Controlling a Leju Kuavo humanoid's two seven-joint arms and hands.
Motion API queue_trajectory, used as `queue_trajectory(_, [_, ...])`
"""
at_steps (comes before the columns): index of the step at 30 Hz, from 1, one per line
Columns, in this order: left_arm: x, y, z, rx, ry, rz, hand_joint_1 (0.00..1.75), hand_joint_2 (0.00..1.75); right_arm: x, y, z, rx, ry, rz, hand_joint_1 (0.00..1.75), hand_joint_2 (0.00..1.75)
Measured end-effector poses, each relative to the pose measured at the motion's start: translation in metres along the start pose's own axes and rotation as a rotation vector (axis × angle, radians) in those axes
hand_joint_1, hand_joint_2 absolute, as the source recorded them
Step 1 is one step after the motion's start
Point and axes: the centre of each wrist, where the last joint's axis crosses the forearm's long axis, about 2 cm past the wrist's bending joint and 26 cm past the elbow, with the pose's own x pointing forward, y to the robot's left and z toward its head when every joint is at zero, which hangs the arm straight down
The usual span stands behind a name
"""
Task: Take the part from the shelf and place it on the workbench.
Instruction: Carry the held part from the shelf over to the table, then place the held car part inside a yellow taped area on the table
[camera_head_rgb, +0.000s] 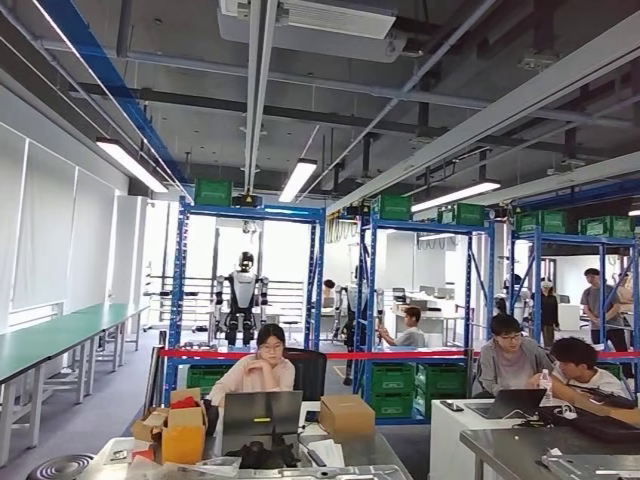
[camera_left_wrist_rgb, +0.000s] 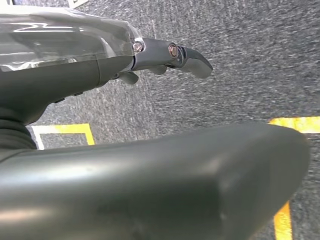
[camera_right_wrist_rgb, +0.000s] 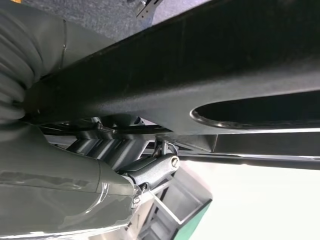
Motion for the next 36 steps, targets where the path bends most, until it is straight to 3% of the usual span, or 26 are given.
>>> queue_trajectory(36, [-0.0003,0.0014,0.0001,-0.003,0.001,-0.012,0.0,1.75,0.0002,0.0007,0.0017,-0.009,-0.006,-0.003,1.75,1.75])
